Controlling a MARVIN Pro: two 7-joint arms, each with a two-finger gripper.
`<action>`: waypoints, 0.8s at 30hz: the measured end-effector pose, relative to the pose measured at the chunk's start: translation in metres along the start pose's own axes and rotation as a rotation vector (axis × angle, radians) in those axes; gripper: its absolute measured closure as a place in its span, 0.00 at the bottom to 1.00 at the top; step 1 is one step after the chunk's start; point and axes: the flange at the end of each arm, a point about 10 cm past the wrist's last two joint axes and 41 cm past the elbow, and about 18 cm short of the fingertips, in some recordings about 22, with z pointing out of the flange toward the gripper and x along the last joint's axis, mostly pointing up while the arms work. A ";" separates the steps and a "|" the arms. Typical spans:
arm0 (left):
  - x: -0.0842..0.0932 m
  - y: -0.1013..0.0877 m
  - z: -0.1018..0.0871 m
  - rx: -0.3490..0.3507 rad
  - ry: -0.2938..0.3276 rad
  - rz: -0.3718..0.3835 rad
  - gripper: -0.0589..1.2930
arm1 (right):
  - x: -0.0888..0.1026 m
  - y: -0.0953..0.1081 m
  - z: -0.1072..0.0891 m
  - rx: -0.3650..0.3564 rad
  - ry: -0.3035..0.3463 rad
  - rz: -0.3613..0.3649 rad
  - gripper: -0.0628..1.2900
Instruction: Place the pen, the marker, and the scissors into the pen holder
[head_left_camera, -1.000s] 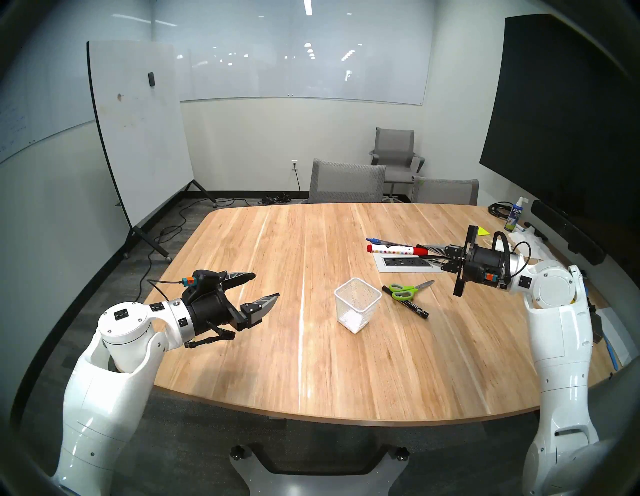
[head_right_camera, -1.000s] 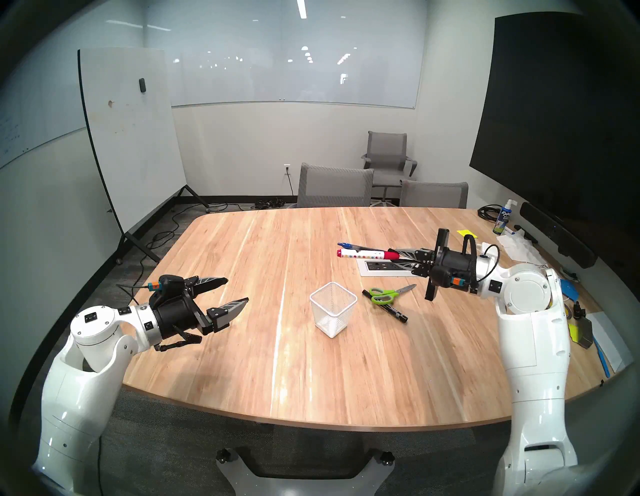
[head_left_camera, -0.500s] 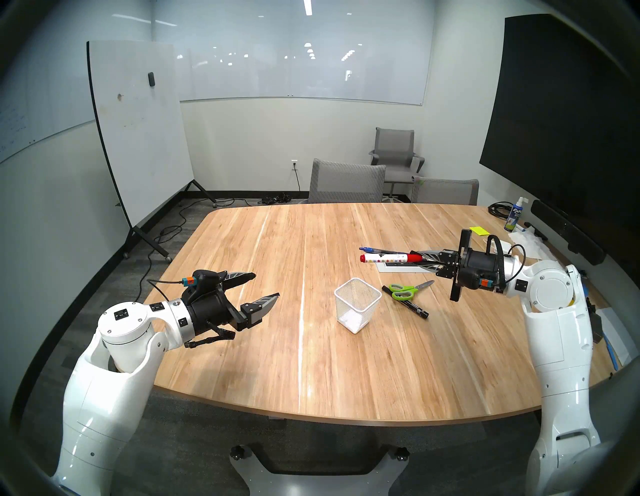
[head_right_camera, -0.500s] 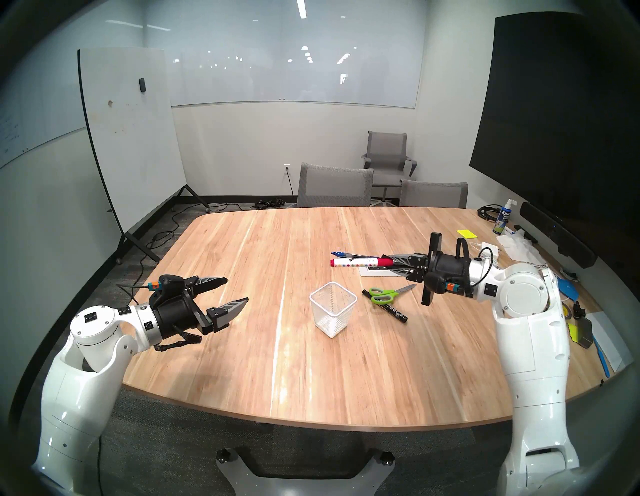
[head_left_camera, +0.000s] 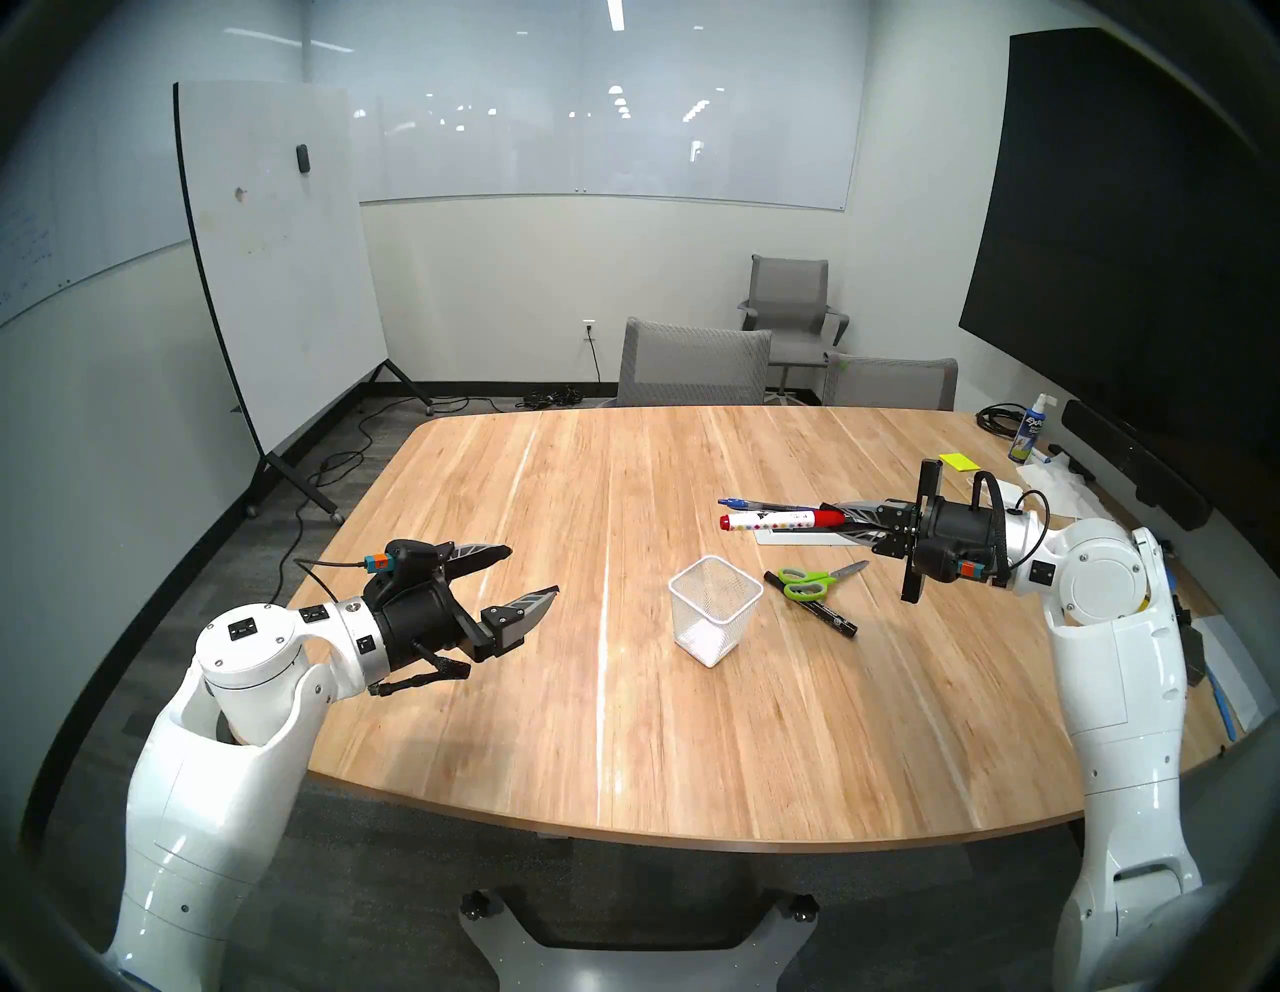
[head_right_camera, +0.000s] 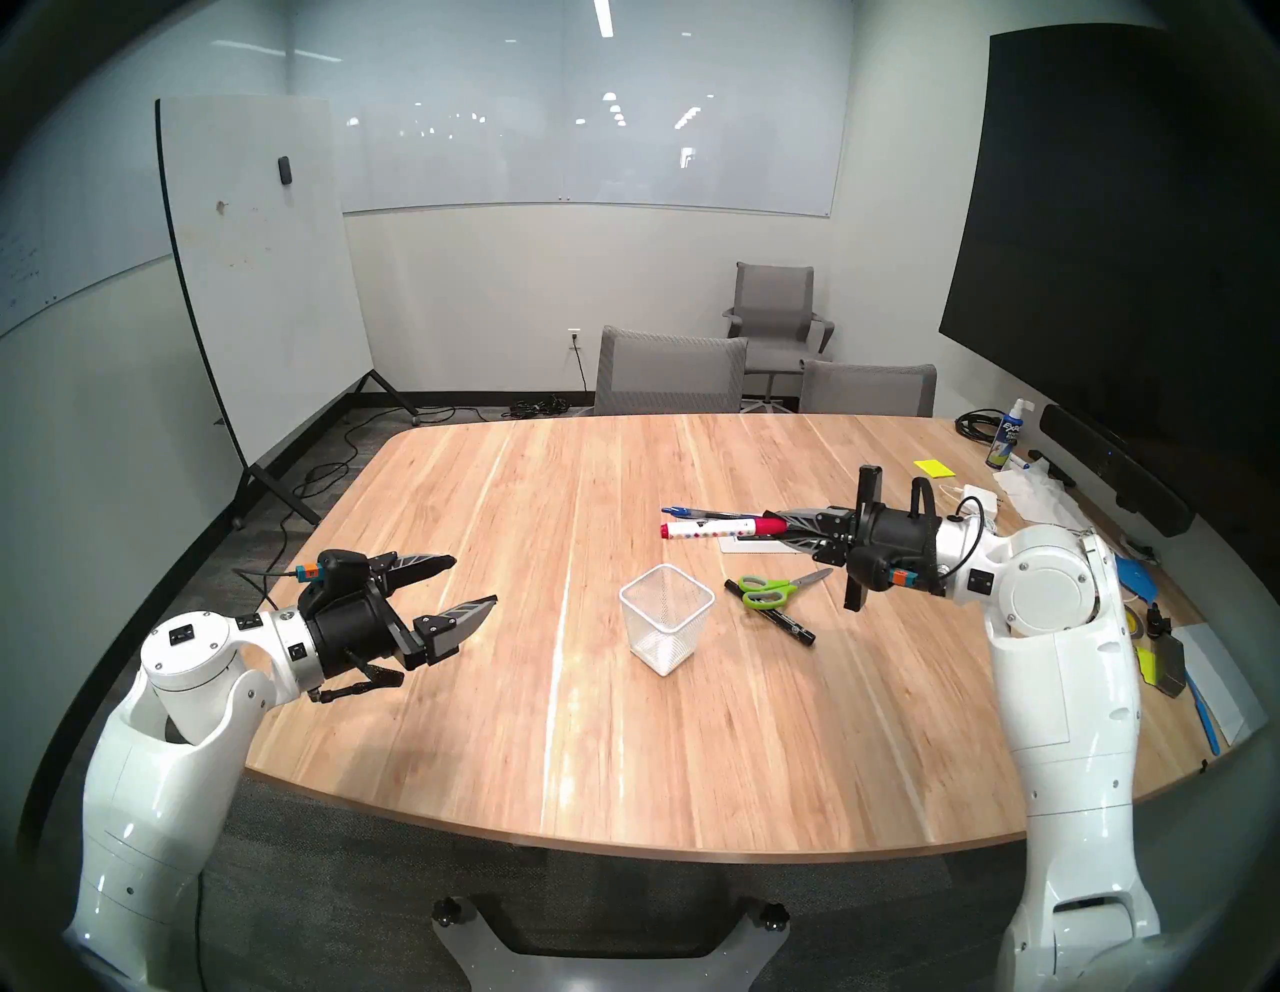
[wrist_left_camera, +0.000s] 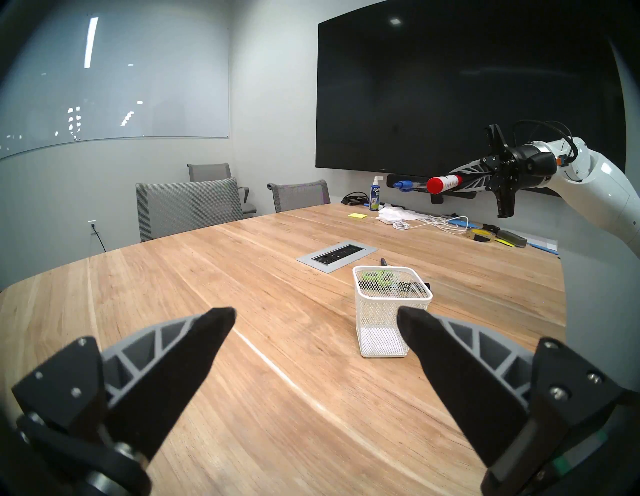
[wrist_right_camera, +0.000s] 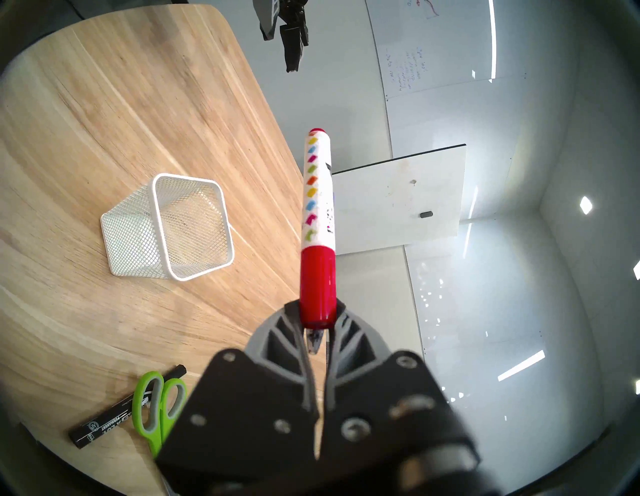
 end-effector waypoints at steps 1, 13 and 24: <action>0.000 0.000 0.000 0.000 0.000 0.000 0.02 | 0.000 0.000 0.001 0.001 0.001 -0.004 0.95; 0.000 0.000 0.000 0.000 0.000 0.000 0.02 | 0.007 -0.005 0.014 -0.011 0.036 -0.075 0.95; 0.000 0.000 0.000 0.000 0.000 0.000 0.02 | 0.010 -0.011 0.025 -0.018 0.063 -0.125 0.95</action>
